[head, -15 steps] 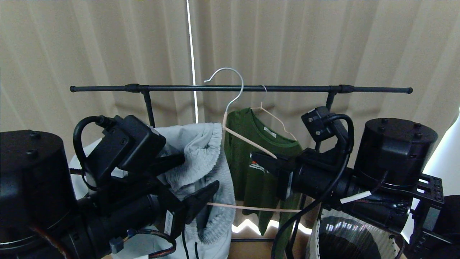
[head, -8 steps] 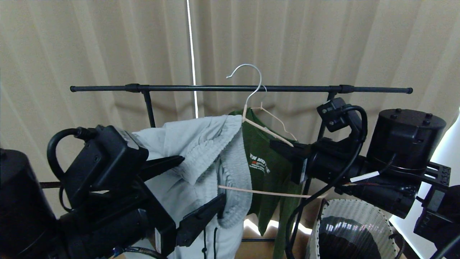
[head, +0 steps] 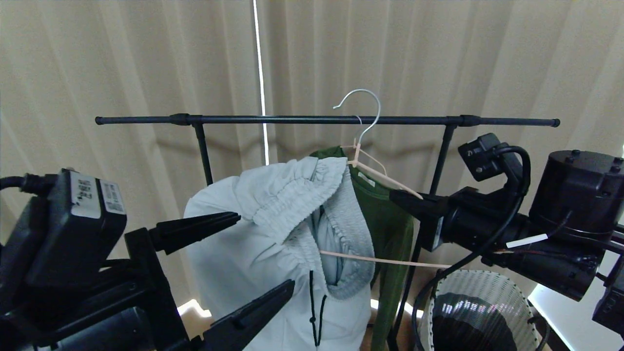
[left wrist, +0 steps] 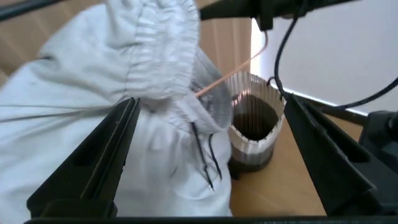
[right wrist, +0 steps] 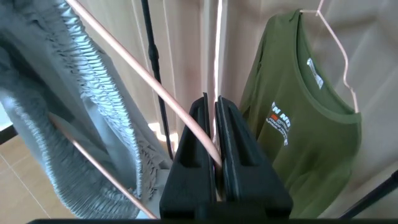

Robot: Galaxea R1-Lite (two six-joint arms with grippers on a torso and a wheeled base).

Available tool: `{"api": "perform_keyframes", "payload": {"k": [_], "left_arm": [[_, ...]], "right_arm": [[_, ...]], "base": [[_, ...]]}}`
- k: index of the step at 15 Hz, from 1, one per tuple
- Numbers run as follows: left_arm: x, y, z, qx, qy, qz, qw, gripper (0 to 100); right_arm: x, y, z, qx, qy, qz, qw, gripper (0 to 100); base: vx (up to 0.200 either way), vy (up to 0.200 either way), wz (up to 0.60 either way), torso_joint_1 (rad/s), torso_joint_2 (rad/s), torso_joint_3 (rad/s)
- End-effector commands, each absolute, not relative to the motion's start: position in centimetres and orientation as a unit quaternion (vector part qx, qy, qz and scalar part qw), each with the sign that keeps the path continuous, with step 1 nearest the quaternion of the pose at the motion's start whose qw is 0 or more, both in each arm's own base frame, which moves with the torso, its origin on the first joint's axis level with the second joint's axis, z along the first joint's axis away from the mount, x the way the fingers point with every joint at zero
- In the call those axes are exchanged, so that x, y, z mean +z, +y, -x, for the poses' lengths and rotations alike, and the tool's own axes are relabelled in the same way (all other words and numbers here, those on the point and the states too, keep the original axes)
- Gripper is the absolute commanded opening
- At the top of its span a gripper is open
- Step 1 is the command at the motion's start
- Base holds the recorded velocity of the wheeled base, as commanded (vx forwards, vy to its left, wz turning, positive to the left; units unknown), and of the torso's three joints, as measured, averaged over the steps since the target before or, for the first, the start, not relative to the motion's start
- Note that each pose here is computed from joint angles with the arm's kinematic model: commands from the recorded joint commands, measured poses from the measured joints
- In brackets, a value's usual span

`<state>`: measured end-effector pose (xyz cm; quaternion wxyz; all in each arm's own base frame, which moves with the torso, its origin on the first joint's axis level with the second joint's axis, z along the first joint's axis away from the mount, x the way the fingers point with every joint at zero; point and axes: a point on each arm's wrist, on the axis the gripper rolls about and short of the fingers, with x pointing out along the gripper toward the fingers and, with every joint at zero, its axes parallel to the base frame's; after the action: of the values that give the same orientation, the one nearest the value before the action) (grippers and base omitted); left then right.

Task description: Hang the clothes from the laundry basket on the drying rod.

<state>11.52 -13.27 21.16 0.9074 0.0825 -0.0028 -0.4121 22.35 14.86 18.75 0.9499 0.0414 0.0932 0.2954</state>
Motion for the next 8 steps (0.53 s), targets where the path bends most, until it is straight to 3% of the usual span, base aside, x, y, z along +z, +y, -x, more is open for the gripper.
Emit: {"api": "perform_keyframes", "payload": {"k": [1, 5, 8], "left_arm": [[22.2, -12.7, -11.8, -0.395, -0.037, -0.084, 0.914, 100], [22.3, -12.2, -12.7, -0.367, -0.057, -0.127, 0.920, 100], [22.3, -12.5, -14.6, -0.357, -0.077, -0.210, 0.907, 100]], "right_arm": [[18.7, 14.5, -21.7, 0.296, 0.092, -0.036, 0.950, 0], [18.6, 14.5, -21.7, 0.298, 0.093, -0.033, 0.950, 0], [18.5, 14.6, -21.7, 0.300, 0.090, -0.020, 0.949, 0]], "base": [[0.000, 0.000, 0.00, 0.000, 0.00, 0.000], [0.000, 0.000, 0.00, 0.000, 0.00, 0.000], [0.000, 0.000, 0.00, 0.000, 0.00, 0.000]]}}
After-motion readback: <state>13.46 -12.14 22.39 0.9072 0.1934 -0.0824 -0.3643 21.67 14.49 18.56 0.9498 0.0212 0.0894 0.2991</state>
